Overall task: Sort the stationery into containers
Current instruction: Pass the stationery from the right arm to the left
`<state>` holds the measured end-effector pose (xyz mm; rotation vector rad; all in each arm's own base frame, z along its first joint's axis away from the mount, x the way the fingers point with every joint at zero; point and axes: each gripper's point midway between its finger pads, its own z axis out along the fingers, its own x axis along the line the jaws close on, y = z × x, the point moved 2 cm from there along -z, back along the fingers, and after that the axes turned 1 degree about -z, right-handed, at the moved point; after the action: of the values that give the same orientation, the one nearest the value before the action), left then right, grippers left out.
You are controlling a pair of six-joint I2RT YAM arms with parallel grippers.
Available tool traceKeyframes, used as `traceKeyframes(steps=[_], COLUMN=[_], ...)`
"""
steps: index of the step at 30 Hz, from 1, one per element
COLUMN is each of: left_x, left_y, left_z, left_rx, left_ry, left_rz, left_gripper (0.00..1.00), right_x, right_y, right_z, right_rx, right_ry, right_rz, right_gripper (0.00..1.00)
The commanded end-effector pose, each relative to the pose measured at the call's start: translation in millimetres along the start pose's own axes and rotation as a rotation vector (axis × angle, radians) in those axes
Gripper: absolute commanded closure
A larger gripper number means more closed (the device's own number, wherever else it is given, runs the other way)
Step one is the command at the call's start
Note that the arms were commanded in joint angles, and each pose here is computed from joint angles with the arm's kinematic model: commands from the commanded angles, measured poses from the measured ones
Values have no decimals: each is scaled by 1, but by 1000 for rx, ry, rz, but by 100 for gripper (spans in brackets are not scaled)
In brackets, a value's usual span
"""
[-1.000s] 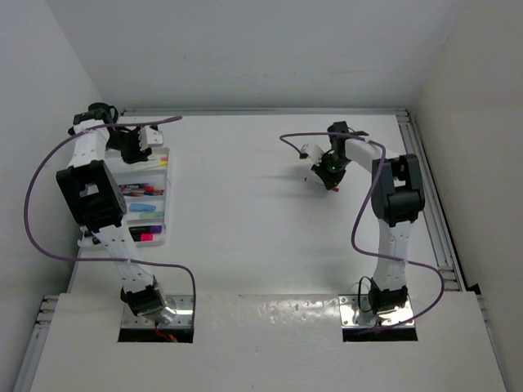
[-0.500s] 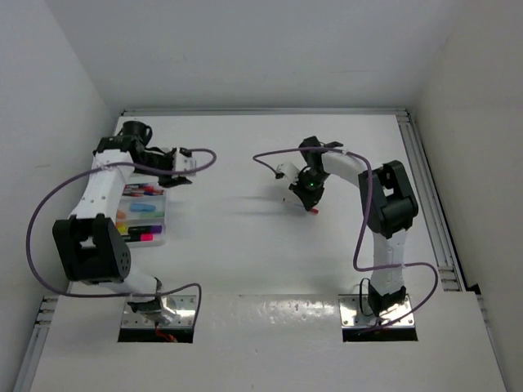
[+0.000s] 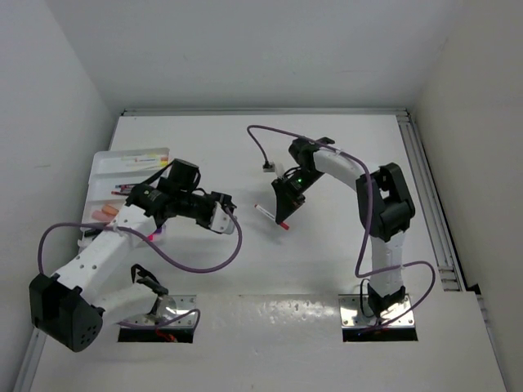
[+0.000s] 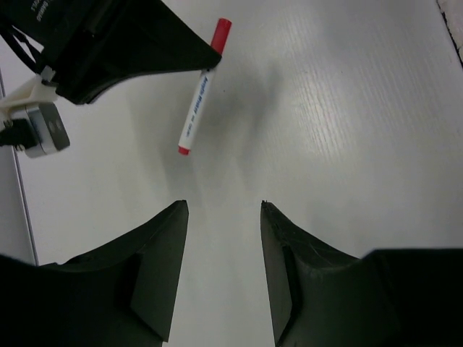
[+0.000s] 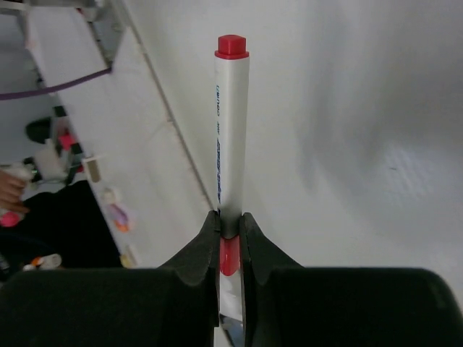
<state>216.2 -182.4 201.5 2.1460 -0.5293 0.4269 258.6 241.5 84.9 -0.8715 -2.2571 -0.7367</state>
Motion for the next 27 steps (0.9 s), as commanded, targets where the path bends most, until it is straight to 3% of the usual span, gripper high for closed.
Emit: traceKeyframes(steps=[1,6,22,25,27], left_x=[17,10,9,3,-3], left_y=[15,26,21,20,16], left_z=[14,37,61,61,58], left_rx=[-16,-32,4,3,21], left_ry=[58,5,9,-11,-27], left_rz=[-8,14,27,27,26], left_gripper=[49,47,46,53,73], right_x=[54,76,129,135,136], right_y=[16,21,36,37,40], right_z=[-6,-5,-4,-5,-7], right_rx=[-65,-76,-84,-82,-86], right_ry=[170,225,355,366,367], right_rz=[43,42,27,24,25], right_gripper=[100,100,100,100,100])
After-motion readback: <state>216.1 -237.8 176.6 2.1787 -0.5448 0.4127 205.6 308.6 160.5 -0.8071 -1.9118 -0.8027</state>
